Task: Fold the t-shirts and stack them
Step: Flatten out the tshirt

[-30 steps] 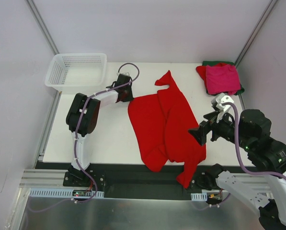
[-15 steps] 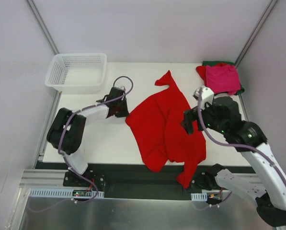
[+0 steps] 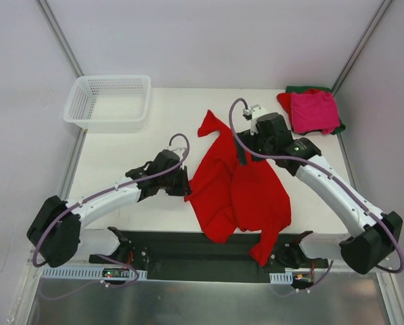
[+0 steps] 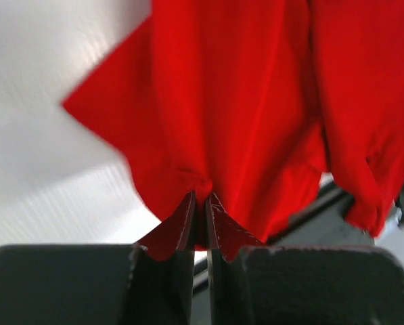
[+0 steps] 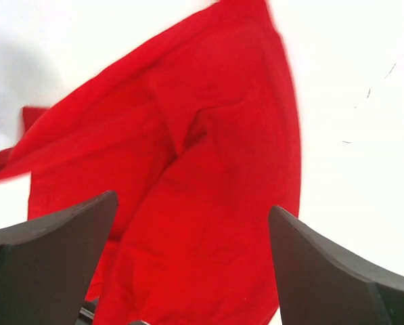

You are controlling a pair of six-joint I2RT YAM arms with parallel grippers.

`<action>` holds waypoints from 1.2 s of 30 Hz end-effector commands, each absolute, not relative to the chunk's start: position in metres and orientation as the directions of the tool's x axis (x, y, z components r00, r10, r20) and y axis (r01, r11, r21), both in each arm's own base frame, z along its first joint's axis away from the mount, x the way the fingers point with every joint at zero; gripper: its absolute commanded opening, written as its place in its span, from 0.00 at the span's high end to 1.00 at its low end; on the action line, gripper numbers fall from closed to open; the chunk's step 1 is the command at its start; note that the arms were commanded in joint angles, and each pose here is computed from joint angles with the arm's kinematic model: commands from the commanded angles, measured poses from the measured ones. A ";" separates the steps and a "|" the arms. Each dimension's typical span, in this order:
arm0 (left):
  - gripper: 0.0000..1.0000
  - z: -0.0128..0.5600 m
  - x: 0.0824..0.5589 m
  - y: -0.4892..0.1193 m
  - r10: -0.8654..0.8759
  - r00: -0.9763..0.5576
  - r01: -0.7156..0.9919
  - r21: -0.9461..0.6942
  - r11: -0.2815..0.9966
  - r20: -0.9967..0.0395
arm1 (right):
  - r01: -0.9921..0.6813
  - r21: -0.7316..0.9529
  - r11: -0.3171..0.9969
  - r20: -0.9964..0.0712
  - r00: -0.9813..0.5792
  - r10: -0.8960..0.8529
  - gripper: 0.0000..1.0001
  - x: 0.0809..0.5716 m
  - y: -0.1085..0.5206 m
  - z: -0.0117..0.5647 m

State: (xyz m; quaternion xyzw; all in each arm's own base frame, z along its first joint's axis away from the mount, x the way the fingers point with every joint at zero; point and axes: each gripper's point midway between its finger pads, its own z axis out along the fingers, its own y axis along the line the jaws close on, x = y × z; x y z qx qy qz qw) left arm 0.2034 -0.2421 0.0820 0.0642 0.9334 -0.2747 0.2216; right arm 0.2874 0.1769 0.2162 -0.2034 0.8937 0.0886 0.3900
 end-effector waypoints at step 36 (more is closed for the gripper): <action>0.95 0.118 0.104 -0.199 -0.024 -0.928 0.210 -0.574 0.791 -0.372 | -0.798 0.504 0.330 -0.530 -0.587 -0.612 0.01 0.327 0.369 0.101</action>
